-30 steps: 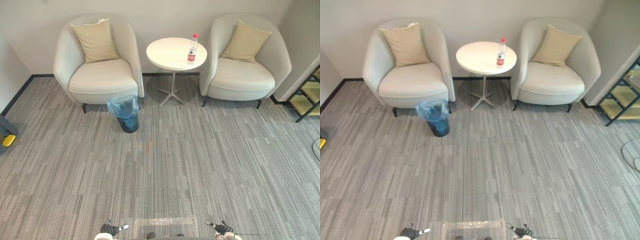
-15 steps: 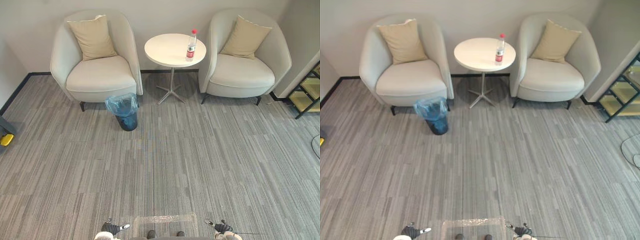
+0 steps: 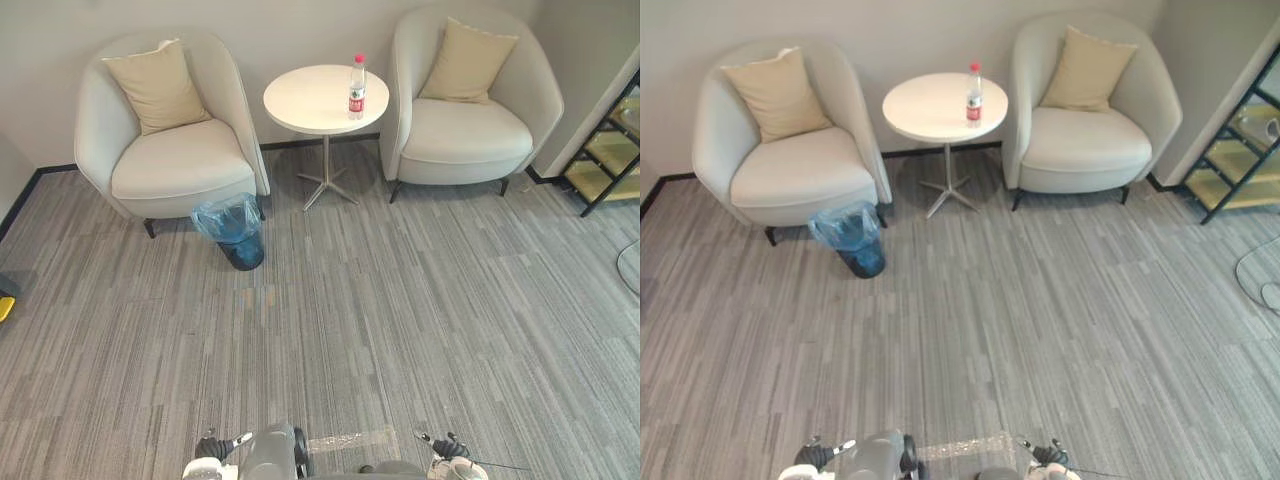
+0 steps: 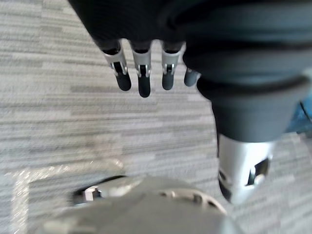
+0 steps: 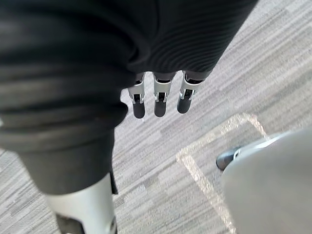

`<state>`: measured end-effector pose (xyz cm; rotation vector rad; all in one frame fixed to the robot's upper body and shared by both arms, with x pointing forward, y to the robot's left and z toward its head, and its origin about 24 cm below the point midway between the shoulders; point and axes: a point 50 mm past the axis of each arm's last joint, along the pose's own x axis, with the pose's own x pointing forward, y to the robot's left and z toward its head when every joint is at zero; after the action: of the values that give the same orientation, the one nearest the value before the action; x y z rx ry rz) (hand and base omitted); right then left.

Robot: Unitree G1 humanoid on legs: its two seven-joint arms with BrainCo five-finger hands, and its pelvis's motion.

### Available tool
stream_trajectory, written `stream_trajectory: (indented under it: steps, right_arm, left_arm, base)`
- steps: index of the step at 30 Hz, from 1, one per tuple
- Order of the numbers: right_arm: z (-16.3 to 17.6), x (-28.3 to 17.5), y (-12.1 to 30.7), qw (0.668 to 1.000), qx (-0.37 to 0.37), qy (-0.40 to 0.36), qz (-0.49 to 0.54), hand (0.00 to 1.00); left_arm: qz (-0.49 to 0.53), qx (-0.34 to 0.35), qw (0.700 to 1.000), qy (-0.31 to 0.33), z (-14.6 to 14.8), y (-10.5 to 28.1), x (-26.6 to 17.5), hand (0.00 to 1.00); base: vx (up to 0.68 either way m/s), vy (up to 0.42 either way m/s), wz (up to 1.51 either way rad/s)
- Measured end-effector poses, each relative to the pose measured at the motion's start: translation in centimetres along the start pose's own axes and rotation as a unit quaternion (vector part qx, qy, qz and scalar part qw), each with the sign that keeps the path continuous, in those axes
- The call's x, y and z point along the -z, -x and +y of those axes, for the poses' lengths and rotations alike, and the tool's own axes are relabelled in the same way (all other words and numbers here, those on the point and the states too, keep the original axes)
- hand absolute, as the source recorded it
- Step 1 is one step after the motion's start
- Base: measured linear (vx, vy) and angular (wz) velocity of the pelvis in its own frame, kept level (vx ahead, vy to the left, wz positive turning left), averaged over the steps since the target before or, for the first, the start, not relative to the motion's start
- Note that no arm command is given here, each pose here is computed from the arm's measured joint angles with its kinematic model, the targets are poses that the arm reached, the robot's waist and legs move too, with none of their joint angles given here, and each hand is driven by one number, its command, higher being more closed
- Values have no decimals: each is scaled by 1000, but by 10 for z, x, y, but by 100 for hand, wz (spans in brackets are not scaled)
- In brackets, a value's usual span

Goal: Gather rubbish on tea table into small bin, then transfer packed bag to large trash can.

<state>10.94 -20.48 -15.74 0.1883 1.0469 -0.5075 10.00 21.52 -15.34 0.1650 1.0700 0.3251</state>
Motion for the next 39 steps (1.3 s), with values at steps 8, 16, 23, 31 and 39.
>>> stream_trajectory:
  steps: [8, 16, 23, 31, 39]
  right_arm:
    - [4, 7, 1, 1000, -9, -5, 12, 0]
    - [5, -13, 1, 999, -13, -1, -34, 0]
    - [0, -17, -3, 1000, -7, 4, -29, 0]
    - [0, -12, -1, 1000, -3, 13, -22, 0]
    - [-3, 4, 0, 1000, 1, 15, 9, 0]
  left_arm:
    - [15, -9, 1000, -8, 8, -1, 6, 0]
    - [13, 7, 1000, -5, -4, -3, -3, 0]
    - [19, 46, 999, 7, -37, 2, -4, 0]
    - [-16, 31, 998, 53, -31, 1, -21, 0]
    - [-16, 35, 999, 29, -30, -1, -22, 0]
  base:
    - [466, 219, -25]
    - [395, -14, 12]
    - [356, -232, 10]
    - [290, -152, 7]
    - [376, 129, -24]
